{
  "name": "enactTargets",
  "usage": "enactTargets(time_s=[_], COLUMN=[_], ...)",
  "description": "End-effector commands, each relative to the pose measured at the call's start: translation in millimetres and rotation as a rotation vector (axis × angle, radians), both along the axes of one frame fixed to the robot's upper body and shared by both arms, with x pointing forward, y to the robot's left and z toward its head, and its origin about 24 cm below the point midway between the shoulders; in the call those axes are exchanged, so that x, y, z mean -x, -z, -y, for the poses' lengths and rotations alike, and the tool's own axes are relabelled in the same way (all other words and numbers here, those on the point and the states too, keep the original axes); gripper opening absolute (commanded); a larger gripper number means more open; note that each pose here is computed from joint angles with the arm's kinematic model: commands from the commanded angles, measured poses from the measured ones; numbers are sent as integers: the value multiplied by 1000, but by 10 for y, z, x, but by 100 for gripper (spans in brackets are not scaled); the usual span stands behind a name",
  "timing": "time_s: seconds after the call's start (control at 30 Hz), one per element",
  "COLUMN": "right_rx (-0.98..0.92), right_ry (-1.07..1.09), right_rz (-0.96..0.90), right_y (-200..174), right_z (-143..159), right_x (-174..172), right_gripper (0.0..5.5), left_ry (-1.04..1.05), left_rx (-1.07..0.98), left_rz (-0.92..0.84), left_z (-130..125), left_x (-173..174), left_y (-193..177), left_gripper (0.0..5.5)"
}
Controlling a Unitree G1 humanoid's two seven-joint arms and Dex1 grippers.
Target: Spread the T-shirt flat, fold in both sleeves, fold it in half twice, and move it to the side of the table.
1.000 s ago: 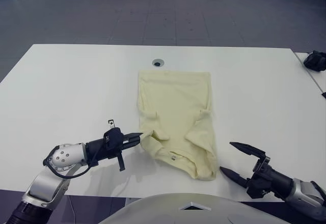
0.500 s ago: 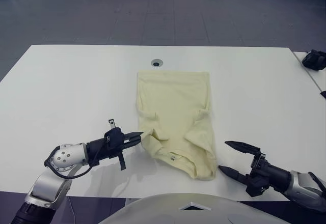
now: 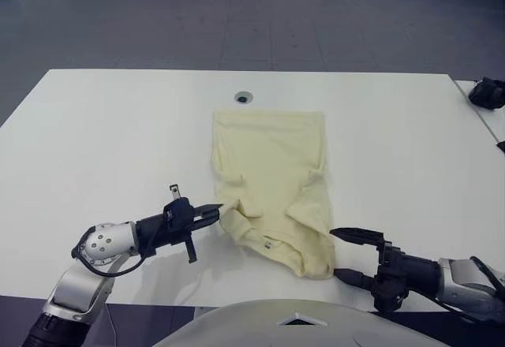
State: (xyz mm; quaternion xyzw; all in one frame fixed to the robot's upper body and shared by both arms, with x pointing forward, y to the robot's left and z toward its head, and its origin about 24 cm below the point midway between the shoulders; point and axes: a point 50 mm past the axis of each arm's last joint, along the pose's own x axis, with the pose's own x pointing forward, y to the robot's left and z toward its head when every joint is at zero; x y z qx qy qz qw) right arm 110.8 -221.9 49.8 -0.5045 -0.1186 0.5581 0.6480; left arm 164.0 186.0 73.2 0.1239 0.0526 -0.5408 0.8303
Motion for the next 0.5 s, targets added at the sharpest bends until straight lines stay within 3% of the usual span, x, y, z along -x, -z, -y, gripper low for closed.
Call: enactTargets(time_s=[0.03, 0.3, 0.37, 0.5], right_rx=[299, 195, 165, 111], right_ry=[40, 62, 126, 206], right_rz=[-226, -279, -307, -394], right_y=[461, 543, 551, 553], right_z=[130, 8, 28, 27], right_x=[214, 414, 446, 596], right_gripper=[540, 540, 503, 531], left_ry=[0, 5, 4, 0], left_rx=[-23, -34, -34, -32], left_rz=[5, 4, 2, 1], left_z=[-20, -26, -25, -22], left_x=[-18, -24, -17, -16], left_y=[-13, 1, 5, 10], left_gripper=[1, 1, 0, 0])
